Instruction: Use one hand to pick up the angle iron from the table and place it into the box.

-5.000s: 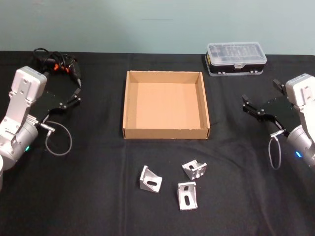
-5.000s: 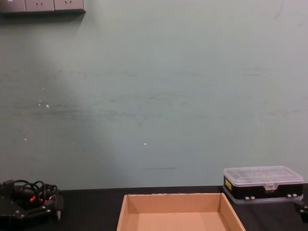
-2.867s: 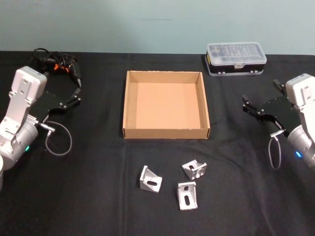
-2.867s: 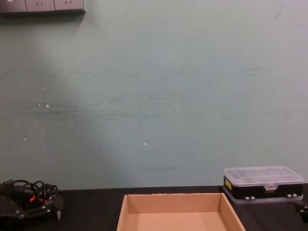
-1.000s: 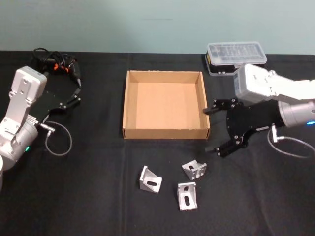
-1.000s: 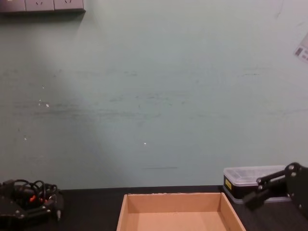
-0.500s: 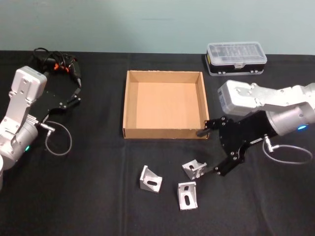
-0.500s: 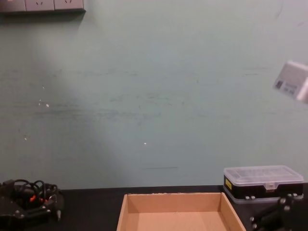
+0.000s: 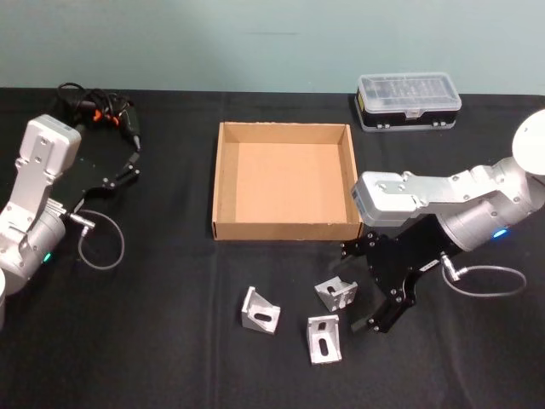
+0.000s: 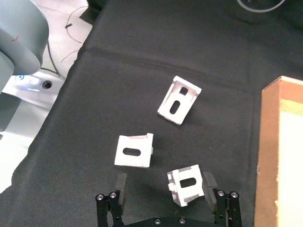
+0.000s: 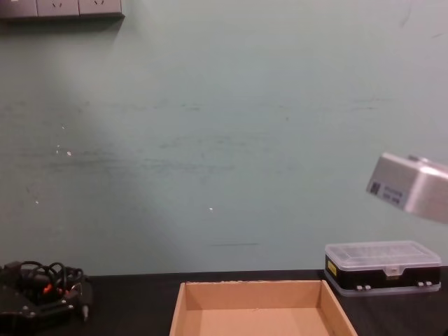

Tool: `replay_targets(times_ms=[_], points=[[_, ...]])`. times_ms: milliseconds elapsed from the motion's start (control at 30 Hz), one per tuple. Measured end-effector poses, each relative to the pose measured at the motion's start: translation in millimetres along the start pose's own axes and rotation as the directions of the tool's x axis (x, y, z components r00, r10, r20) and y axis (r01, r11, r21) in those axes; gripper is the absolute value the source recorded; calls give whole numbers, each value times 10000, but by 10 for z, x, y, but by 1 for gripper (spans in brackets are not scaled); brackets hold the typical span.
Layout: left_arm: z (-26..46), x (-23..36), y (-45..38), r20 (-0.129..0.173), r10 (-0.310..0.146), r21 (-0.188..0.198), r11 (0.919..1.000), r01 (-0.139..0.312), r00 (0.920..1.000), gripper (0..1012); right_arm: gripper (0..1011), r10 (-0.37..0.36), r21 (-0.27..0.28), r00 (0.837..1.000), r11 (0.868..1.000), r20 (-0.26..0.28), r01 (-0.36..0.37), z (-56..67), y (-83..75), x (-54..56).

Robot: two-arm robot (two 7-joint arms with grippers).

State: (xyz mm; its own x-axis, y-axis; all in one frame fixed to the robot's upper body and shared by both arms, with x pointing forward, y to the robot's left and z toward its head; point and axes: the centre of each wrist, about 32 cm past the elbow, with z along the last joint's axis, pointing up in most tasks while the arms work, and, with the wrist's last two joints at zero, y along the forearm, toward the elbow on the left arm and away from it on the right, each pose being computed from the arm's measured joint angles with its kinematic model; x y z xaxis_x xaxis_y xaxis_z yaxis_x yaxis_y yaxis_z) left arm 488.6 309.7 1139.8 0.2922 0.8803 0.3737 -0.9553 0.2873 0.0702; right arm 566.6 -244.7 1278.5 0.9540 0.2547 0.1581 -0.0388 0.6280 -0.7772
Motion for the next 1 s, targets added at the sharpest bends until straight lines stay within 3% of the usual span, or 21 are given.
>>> replay_targets(times_ms=[800,1000], points=[[0,0,0,0,0,0,10000,0,10000,1000,1004,545,-303,9985,9980,-86,-548,-79,183,126],[0,0,0,0,-1,0,10000,1,10000,1000,909,535,-254,9985,9982,-75,-537,-94,209,139]])
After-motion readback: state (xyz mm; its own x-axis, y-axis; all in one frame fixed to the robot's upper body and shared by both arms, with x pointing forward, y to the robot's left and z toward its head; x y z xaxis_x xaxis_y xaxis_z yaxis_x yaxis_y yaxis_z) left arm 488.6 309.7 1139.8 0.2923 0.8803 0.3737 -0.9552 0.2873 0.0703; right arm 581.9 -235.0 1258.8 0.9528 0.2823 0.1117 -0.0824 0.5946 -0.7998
